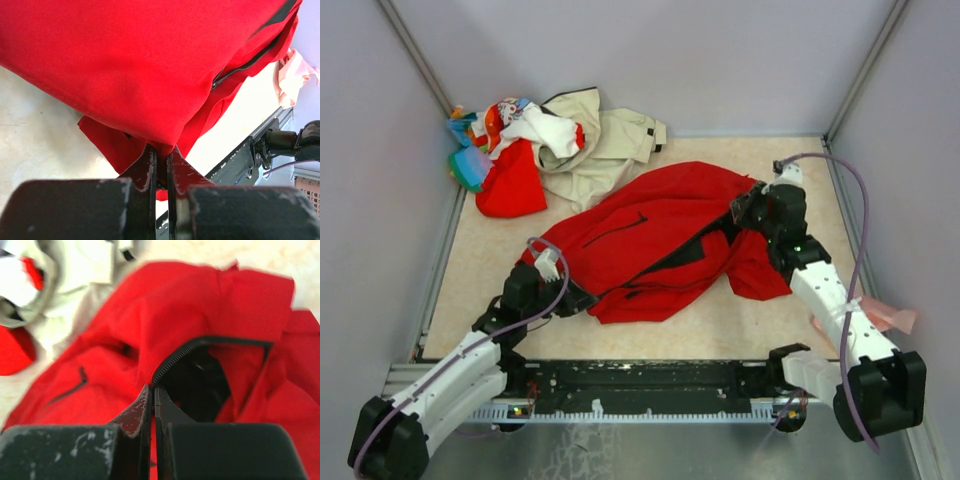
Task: Zip up the jacket
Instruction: Adjust the jacket at the center of the board, then zip the zipper on the jacket.
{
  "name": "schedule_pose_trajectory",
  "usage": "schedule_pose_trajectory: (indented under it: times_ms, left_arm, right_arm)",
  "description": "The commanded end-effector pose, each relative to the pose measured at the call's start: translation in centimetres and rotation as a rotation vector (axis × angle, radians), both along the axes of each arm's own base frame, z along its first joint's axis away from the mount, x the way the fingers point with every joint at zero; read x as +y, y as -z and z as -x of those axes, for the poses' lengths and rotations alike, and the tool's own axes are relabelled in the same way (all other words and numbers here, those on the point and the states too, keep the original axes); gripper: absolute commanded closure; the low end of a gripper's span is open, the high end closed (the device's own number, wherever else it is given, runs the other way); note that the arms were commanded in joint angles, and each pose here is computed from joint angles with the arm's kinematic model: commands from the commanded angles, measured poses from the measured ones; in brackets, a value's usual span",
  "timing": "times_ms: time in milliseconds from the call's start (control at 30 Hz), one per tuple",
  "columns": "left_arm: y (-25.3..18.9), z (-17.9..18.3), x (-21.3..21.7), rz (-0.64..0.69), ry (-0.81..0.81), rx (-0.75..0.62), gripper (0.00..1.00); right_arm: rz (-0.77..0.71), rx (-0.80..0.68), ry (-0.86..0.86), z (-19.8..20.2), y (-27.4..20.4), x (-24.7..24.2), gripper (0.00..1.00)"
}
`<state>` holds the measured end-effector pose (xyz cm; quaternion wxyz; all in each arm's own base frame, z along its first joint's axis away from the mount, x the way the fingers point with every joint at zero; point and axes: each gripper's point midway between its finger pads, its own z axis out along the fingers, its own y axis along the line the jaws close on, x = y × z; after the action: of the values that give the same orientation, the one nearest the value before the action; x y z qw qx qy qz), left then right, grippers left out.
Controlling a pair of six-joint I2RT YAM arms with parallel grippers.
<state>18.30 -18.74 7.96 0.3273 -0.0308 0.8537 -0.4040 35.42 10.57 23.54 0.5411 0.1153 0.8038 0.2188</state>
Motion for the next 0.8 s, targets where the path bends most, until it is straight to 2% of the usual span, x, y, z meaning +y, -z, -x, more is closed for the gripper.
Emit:
schedule_pose_trajectory:
  times_ms: [0, 133, 233, 467, 533, 667, 767]
  left_arm:
    - [-1.0, 0.2, -0.5, 0.031, 0.043, -0.047, 0.93]
    - [-1.1, 0.4, -0.9, 0.043, 0.065, -0.041, 0.92]
    - [-0.8, 0.5, -0.9, 0.042, 0.069, -0.037, 0.92]
    - [-0.3, 0.5, -0.8, 0.037, 0.063, -0.027, 0.93]
    - [-0.1, 0.6, -0.7, 0.034, 0.062, -0.024, 0.93]
    - [0.0, 0.6, -0.7, 0.038, 0.059, -0.027, 0.92]
    - [0.0, 0.7, -0.8, 0.049, 0.061, -0.038, 0.92]
  right_arm:
    - [0.127, 0.092, 0.099, 1.1, 5.3, -3.0, 1.00]
    - [0.171, 0.092, 0.088, 2.5, 5.6, -3.2, 0.69]
    - [0.205, 0.042, 0.033, 3.9, 4.0, -1.4, 0.57]
    - [0.171, -0.092, -0.162, 8.3, 0.9, 5.3, 0.56]
    - [0.144, -0.148, -0.277, 9.4, 0.4, 8.1, 0.57]
    - [0.086, -0.196, -0.491, 11.2, 1.3, 14.3, 0.59]
    - [0.116, -0.172, -0.539, 11.3, 3.3, 17.6, 0.60]
